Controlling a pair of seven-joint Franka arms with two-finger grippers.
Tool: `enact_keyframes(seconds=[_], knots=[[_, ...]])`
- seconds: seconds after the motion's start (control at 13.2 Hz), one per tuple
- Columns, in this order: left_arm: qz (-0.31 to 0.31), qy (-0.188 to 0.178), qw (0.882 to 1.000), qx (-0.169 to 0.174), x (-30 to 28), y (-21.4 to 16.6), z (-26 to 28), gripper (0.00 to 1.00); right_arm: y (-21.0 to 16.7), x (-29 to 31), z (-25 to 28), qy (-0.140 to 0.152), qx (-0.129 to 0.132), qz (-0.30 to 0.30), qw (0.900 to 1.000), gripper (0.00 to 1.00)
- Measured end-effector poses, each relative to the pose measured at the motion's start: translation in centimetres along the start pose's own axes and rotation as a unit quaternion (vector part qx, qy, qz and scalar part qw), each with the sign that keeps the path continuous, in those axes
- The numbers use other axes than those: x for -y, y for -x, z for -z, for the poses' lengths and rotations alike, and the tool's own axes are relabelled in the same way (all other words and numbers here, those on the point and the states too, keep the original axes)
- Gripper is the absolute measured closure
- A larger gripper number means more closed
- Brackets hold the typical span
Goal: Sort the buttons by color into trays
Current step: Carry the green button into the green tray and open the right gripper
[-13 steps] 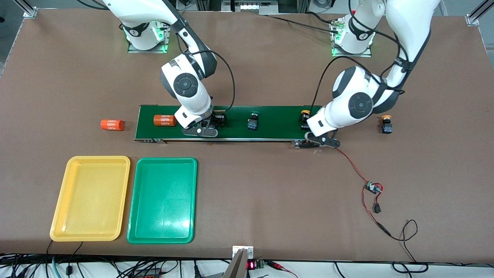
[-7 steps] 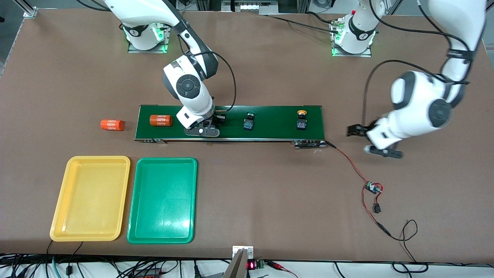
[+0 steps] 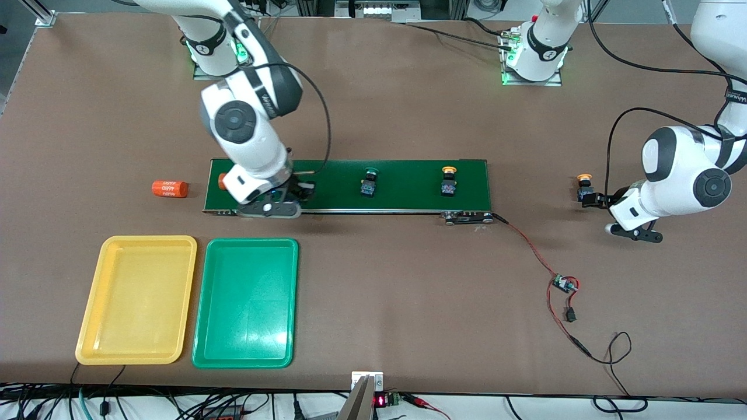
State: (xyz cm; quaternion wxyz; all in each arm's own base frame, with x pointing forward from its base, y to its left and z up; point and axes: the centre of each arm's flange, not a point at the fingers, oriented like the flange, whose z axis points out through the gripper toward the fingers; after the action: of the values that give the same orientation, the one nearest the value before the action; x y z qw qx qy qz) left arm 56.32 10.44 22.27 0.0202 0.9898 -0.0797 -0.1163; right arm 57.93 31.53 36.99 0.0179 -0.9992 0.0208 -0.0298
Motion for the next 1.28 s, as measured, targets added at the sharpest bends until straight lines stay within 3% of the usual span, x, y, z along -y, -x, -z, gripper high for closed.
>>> enact_keyframes(seconds=[0.23, 0.6, 0.98, 1.06, 1.28], knots=[[-0.005, 0.008, 1.000, 0.025, -0.9, 1.3, -2.5, 0.00, -4.3, -3.6, 0.9, 0.001, -0.020, 0.009, 1.000, 0.56], [-0.018, -0.001, 0.999, 0.032, -1.2, 2.2, -4.3, 0.00, -12.1, -10.1, -4.2, -0.003, -0.044, 0.031, 0.999, 0.56], [-0.014, 0.005, 1.000, 0.024, -0.7, 3.7, -7.1, 0.00, -14.2, -12.5, -12.1, -0.016, -0.087, 0.048, 0.995, 0.56], [-0.013, 0.006, 1.000, 0.026, -0.7, 3.8, -7.2, 0.07, -14.2, -12.5, -13.2, -0.017, -0.088, 0.049, 0.995, 0.56], [-0.013, 0.004, 0.999, 0.031, -0.6, 3.9, -7.0, 0.41, -14.1, -12.4, -14.0, -0.017, -0.086, 0.051, 0.995, 0.56]])
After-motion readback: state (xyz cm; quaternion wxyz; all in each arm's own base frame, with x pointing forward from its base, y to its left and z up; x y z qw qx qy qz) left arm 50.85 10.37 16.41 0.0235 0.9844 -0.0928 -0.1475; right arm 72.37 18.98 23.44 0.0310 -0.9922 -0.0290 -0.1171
